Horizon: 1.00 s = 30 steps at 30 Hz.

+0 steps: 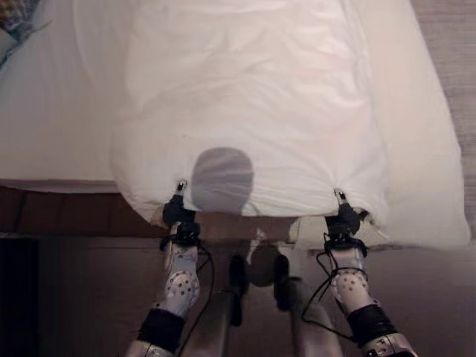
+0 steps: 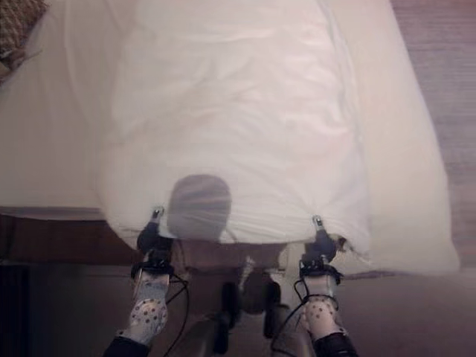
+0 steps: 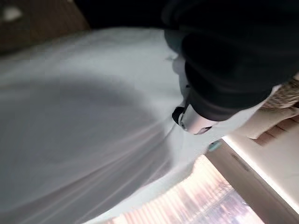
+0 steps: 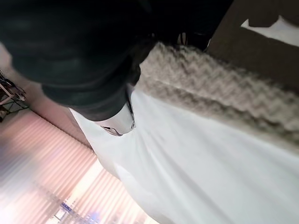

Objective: Make the bed

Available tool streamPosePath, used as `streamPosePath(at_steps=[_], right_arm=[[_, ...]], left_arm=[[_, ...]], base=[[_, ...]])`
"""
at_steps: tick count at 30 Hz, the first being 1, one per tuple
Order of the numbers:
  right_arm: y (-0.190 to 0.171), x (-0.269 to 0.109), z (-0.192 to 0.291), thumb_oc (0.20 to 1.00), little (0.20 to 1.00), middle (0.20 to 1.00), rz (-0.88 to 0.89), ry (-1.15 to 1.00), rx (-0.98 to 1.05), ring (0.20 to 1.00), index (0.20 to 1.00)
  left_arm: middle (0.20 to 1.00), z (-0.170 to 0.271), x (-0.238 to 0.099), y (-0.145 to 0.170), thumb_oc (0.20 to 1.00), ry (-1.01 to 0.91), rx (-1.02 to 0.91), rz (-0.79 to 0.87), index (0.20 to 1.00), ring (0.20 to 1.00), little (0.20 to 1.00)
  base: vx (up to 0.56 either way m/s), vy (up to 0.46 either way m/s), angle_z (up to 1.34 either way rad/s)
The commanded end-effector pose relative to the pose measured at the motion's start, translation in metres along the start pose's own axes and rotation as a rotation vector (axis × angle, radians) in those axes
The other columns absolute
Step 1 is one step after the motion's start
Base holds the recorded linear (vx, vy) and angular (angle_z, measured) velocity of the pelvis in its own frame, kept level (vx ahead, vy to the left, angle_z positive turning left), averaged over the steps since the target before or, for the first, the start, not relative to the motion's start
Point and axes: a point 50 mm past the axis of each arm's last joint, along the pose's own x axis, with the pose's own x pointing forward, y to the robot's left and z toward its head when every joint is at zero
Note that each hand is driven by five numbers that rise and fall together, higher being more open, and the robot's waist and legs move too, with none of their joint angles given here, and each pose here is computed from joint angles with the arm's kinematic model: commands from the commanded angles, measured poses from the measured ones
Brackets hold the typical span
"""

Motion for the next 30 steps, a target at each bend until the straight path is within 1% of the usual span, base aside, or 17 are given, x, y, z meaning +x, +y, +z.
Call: streamPosePath(at_steps=[1, 10, 11, 15, 18, 20, 23, 27, 30], right_arm=[[-0.013, 0.005, 0.051, 0.200, 0.200, 0.200, -0.028, -0.207, -0.056, 0.200, 0.200], [-0.016, 0.007, 0.054, 0.200, 0.200, 0.200, -0.046, -0.199, -0.072, 0.200, 0.200], [-0.019, 0.006, 0.064, 0.200, 0.200, 0.200, -0.050, -0.225, -0.106, 0.200, 0.200], [-0.019, 0.009, 0.073, 0.200, 0.200, 0.200, -0.049, -0.249, -0.137, 0.200, 0.200], [-0.017, 0.012, 0.074, 0.200, 0.200, 0.200, -0.044, -0.247, -0.147, 0.200, 0.200], [-0.011, 0.016, 0.069, 0.200, 0.200, 0.200, -0.031, -0.240, -0.136, 0.200, 0.200], [-0.013, 0.016, 0.069, 0.200, 0.200, 0.200, -0.050, -0.255, -0.116, 0.200, 0.200], [-0.016, 0.014, 0.069, 0.200, 0.200, 0.200, -0.082, -0.272, -0.107, 0.200, 0.200], [-0.003, 0.016, 0.065, 0.200, 0.200, 0.200, -0.029, -0.261, -0.107, 0.200, 0.200]], left_arm=[[0.200, 0.072, 0.009, -0.011, 0.200, -0.316, 0.021, -0.080, 0.200, 0.200, 0.200], [0.200, 0.066, 0.007, -0.006, 0.200, -0.298, -0.021, -0.038, 0.200, 0.200, 0.200], [0.200, 0.057, 0.006, -0.007, 0.200, -0.260, -0.036, -0.045, 0.200, 0.200, 0.200], [0.200, 0.050, 0.006, -0.008, 0.200, -0.246, -0.054, -0.050, 0.200, 0.200, 0.200], [0.200, 0.052, 0.005, -0.007, 0.200, -0.256, -0.056, -0.043, 0.200, 0.200, 0.200], [0.200, 0.061, 0.006, -0.009, 0.200, -0.299, -0.058, -0.046, 0.200, 0.200, 0.200], [0.200, 0.068, 0.006, -0.012, 0.200, -0.332, -0.059, -0.051, 0.200, 0.200, 0.200], [0.200, 0.068, 0.008, -0.014, 0.200, -0.327, -0.044, -0.059, 0.200, 0.200, 0.200], [0.200, 0.073, 0.013, -0.021, 0.200, -0.335, -0.007, -0.117, 0.200, 0.200, 0.200]], base=[[-0.04, 0.026, -0.03], [-0.02, -0.069, -0.22], [0.02, -0.244, 0.02], [-0.01, -0.125, 0.40], [0.02, 0.009, 0.07], [0.04, 0.062, -0.07], [0.10, 0.210, -0.15], [0.07, 0.324, 0.02], [0.03, 0.574, 0.15]])
